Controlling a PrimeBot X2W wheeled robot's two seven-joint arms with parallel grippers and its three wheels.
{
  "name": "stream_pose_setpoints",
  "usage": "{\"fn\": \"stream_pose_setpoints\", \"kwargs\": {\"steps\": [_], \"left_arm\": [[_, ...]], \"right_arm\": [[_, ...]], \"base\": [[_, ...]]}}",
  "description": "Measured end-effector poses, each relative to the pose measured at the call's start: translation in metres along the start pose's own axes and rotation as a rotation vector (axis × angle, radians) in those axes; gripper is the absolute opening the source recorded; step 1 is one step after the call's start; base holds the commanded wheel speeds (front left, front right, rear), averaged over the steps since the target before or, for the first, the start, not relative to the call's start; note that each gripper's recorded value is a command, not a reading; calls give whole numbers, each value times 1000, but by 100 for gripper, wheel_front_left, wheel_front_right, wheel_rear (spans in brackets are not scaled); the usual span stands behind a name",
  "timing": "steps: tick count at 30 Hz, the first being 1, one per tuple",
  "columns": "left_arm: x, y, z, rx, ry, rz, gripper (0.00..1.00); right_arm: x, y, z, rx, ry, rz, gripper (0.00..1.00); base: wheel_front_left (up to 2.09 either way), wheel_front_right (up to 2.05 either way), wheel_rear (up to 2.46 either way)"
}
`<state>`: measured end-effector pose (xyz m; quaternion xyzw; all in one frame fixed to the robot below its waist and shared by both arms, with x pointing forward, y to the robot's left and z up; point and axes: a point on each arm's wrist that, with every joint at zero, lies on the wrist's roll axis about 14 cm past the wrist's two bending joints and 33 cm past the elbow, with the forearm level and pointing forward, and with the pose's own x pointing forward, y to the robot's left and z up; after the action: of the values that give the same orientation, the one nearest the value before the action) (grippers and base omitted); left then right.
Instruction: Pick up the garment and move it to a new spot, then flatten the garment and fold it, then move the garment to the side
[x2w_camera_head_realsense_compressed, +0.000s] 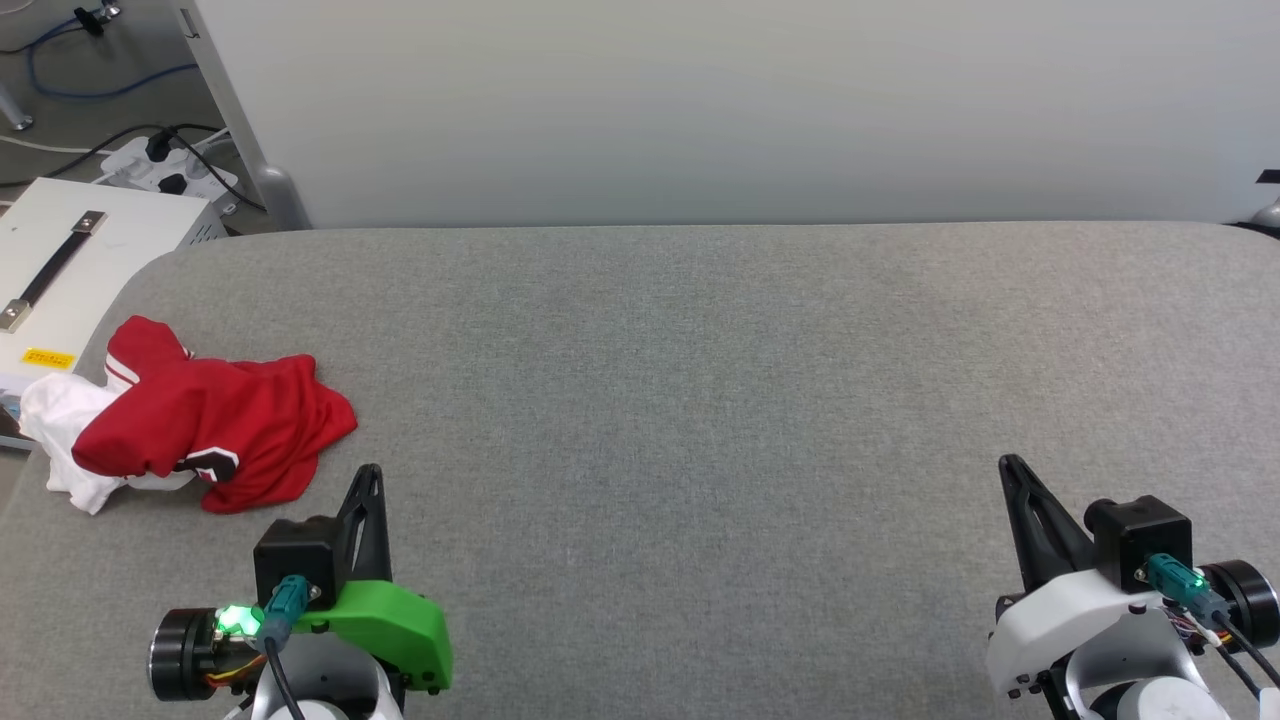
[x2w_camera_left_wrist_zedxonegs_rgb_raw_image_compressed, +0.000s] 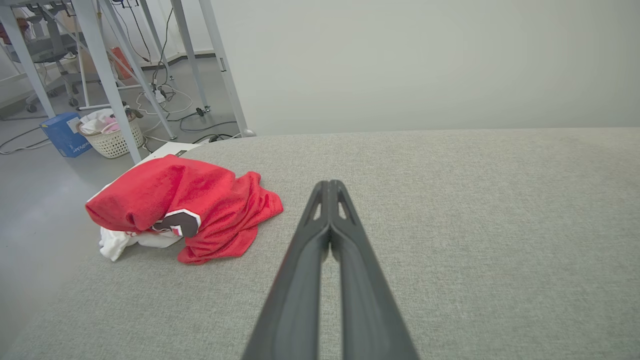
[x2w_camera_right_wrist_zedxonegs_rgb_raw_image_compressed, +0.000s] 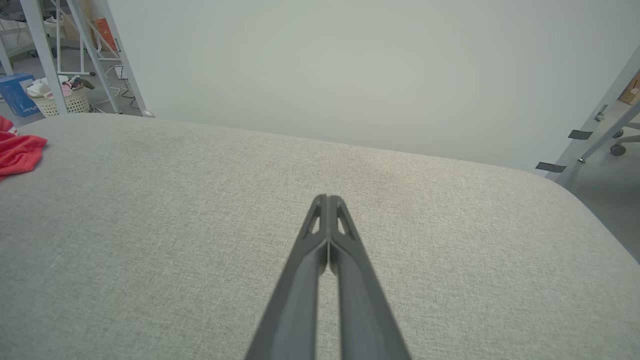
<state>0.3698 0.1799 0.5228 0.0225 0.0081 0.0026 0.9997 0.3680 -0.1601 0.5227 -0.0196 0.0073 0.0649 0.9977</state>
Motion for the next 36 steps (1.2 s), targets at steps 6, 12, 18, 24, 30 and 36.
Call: {"fn": "stream_pose_setpoints", "kwargs": {"steps": [6, 12, 18, 24, 30, 36], "left_arm": [[0, 0, 0, 0, 0, 0, 0], [0, 0, 0, 0, 0, 0, 0], [0, 0, 0, 0, 0, 0, 0], [0, 0, 0, 0, 0, 0, 0], [0, 0, 0, 0, 0, 0, 0], [0, 0, 0, 0, 1, 0, 100]], "right_arm": [[0, 0, 0, 0, 0, 0, 0], [0, 0, 0, 0, 0, 0, 0], [0, 0, 0, 0, 0, 0, 0], [0, 0, 0, 0, 0, 0, 0], [0, 0, 0, 0, 0, 0, 0], [0, 0, 0, 2, 0, -1, 100]], "base": [[0, 0, 0], [0, 0, 0], [0, 0, 0], [0, 0, 0], [0, 0, 0], [0, 0, 0]]}}
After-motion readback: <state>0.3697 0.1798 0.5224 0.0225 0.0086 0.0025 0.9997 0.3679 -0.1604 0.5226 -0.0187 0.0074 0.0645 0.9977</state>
